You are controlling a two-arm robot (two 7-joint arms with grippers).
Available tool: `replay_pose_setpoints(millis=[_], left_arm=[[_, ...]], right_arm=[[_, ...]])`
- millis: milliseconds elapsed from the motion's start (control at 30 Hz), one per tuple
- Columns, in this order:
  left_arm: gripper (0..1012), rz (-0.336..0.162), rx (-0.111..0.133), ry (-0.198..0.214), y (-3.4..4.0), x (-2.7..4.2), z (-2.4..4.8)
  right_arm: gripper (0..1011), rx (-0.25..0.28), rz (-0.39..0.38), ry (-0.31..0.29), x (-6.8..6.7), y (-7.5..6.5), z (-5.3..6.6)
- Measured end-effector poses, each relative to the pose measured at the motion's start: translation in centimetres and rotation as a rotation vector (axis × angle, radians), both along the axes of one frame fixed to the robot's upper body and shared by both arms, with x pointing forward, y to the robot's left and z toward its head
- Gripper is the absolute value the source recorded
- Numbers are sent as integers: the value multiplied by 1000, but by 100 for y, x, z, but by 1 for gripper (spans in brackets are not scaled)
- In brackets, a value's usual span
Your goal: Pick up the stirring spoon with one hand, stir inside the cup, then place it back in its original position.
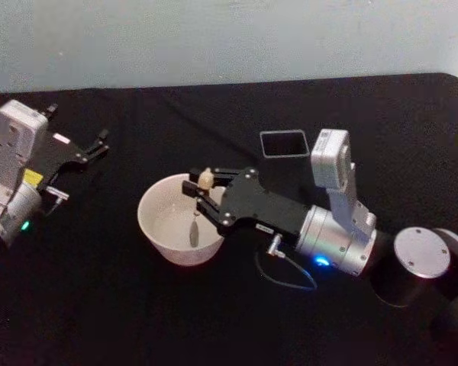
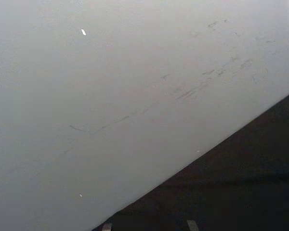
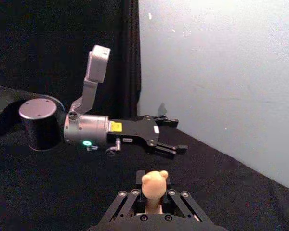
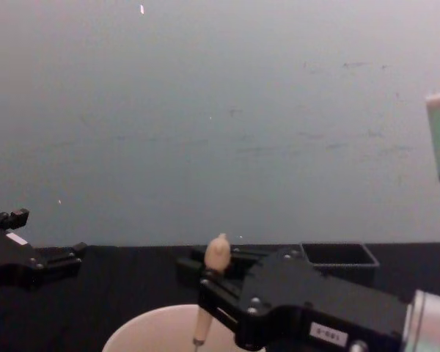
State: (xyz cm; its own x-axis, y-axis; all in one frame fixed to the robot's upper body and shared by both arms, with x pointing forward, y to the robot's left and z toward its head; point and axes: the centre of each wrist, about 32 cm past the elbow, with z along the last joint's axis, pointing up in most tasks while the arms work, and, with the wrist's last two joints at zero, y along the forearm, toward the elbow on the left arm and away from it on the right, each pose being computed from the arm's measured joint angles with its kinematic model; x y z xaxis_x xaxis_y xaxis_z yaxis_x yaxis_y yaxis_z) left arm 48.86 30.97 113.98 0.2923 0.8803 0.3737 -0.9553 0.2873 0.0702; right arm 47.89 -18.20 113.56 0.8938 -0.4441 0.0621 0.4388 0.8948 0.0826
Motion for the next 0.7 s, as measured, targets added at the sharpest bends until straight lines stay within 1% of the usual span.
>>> replay_pose_setpoints(millis=[300,400,600,700], left_arm=[[1001,0,0,0,0,0,0],[1001,0,0,0,0,0,0],[1001,0,0,0,0,0,0],[1001,0,0,0,0,0,0]], right_arm=[[164,6,17,-8,42,128,8],[164,5,16,-10,78,190,7],[164,4,6,-6,139,260,0],[164,3,-9,-5,201,305,-3]])
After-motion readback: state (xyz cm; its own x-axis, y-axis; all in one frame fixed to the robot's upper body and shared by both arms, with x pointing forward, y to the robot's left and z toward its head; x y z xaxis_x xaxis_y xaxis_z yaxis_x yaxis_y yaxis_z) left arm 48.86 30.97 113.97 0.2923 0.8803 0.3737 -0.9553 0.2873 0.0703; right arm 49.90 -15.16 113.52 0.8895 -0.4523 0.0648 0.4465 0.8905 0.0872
